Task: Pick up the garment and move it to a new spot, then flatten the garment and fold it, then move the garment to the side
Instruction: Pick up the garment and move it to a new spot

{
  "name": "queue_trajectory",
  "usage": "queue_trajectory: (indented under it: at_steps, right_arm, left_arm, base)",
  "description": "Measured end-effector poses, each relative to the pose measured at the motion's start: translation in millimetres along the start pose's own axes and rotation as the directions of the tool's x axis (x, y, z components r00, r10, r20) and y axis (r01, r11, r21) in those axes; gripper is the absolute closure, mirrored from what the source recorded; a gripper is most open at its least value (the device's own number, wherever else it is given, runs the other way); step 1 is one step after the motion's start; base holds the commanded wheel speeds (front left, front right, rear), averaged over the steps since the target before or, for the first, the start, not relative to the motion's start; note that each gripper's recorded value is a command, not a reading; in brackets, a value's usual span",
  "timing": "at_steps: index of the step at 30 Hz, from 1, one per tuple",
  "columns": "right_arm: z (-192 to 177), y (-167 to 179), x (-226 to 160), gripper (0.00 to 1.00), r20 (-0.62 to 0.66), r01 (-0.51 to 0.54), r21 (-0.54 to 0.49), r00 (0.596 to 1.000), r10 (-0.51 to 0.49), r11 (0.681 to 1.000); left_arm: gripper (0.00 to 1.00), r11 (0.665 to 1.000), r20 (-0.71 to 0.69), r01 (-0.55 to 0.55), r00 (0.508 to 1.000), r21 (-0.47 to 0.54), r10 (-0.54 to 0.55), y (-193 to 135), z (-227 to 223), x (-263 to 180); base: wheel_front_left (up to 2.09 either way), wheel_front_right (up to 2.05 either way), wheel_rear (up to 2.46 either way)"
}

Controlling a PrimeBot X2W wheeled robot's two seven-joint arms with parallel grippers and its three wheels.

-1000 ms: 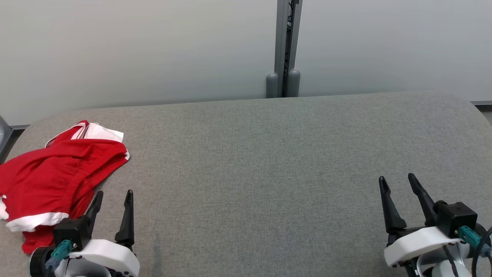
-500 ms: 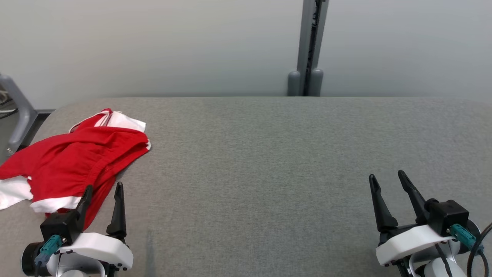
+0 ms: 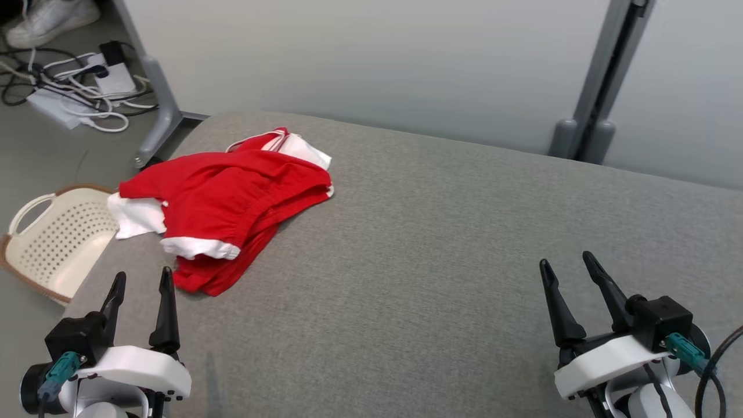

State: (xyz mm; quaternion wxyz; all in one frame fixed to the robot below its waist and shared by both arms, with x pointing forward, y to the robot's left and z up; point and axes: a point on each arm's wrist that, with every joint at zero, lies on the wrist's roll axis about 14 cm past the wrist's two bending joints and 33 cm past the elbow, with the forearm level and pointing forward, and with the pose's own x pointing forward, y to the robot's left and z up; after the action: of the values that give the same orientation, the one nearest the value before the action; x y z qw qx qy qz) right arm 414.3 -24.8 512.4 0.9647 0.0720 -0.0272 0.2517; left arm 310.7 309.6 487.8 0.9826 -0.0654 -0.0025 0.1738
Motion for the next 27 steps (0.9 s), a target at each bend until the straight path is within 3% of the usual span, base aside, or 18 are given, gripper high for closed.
queue_trajectory:
  at_steps: [11, 27]
  right_arm:
    - [-6, 56, 27, 0.00, -0.008, -0.167, 0.018, 0.986, 0.168, 0.986]
    - [-3, 56, 27, 0.00, 0.001, -0.169, 0.008, 0.986, 0.169, 0.986]
  left_arm:
    - [0.00, 0.988, 0.022, -0.154, 0.988, 0.006, 0.154, 56, 6, -31]
    - [0.00, 0.988, 0.016, -0.152, 0.988, 0.005, 0.152, 53, 3, -32]
  base:
    - [0.00, 0.00, 0.00]
    - [0.00, 0.00, 0.00]
